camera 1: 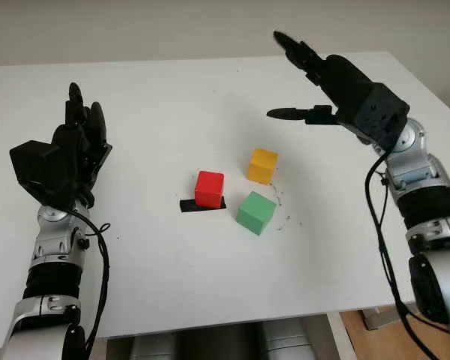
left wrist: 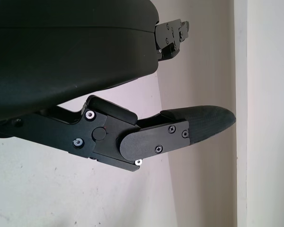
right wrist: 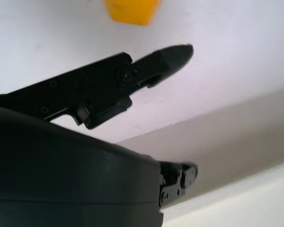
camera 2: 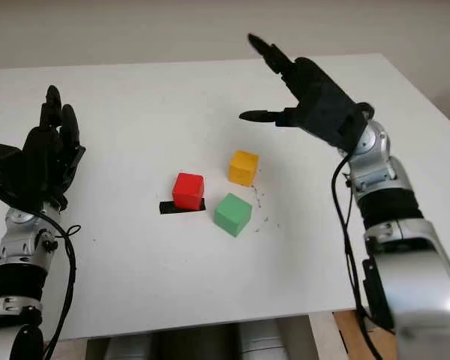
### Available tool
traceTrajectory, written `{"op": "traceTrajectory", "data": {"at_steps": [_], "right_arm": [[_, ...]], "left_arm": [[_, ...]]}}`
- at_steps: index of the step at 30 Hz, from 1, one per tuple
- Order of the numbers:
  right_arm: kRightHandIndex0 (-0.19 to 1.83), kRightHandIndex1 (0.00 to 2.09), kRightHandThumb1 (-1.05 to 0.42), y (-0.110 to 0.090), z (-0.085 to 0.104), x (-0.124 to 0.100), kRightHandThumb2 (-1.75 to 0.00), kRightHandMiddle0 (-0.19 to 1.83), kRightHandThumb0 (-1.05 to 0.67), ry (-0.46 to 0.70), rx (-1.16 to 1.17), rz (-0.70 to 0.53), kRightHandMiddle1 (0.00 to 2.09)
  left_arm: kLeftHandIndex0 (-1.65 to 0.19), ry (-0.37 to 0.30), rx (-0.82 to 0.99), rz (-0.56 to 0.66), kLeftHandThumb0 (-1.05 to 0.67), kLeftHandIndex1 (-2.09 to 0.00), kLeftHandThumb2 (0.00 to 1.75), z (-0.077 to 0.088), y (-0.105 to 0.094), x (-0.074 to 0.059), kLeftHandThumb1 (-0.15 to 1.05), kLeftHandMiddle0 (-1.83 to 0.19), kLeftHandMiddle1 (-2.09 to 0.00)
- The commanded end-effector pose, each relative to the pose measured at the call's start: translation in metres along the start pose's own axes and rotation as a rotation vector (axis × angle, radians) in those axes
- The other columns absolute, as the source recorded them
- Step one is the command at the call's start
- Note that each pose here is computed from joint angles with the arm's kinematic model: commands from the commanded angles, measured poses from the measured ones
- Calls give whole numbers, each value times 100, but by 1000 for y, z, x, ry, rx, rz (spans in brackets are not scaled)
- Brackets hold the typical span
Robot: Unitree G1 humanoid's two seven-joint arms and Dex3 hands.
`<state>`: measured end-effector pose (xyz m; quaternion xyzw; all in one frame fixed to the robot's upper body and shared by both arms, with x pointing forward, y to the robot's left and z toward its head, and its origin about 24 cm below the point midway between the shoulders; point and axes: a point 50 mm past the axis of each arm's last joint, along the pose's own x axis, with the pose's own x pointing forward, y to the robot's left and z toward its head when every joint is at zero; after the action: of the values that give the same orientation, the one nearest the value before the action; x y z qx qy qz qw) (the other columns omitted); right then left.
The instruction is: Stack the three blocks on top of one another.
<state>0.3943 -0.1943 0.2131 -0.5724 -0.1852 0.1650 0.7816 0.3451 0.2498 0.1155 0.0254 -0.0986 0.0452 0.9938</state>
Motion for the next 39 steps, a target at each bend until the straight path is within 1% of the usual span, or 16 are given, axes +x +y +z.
{"op": "traceTrajectory", "data": {"at_steps": [1,3,6,11,15,21,29,34,39], "right_arm": [[27,21,-81,-12,2,2,-4,26,-53,-17,-117,31,24],[24,17,-81,-12,3,3,-5,24,-43,-21,-193,77,20],[27,15,-80,-10,4,2,-5,26,-40,-68,-410,117,16],[33,15,-81,-5,3,0,-5,31,-45,-147,-645,159,14],[37,14,-80,-2,2,-1,-5,36,-49,-202,-725,156,14],[42,13,-78,7,3,-2,-5,42,-46,-269,-754,135,14],[44,11,-81,19,4,-1,-6,43,-45,-268,-690,122,12],[43,9,-82,26,5,1,-6,40,-43,-258,-639,127,9],[45,9,-81,33,8,2,-6,43,-45,-274,-623,123,10]], "left_arm": [[19,-47,29,-18,-75,0,64,12,1,4,105,19,0],[19,-48,39,-23,-75,0,64,13,1,4,105,19,0],[19,-50,50,-28,-74,0,64,15,2,3,105,19,0],[19,-40,50,-26,-74,0,64,15,2,3,105,19,0],[19,-38,57,-22,-73,0,64,14,0,4,105,19,0],[19,-37,68,-19,-73,0,63,13,-1,5,105,19,0],[19,-34,86,-24,-75,0,61,13,-2,5,105,19,0],[19,-37,89,-16,-76,0,59,13,-1,4,105,19,0],[19,-43,89,-18,-76,0,58,13,-2,4,105,19,0]]}}
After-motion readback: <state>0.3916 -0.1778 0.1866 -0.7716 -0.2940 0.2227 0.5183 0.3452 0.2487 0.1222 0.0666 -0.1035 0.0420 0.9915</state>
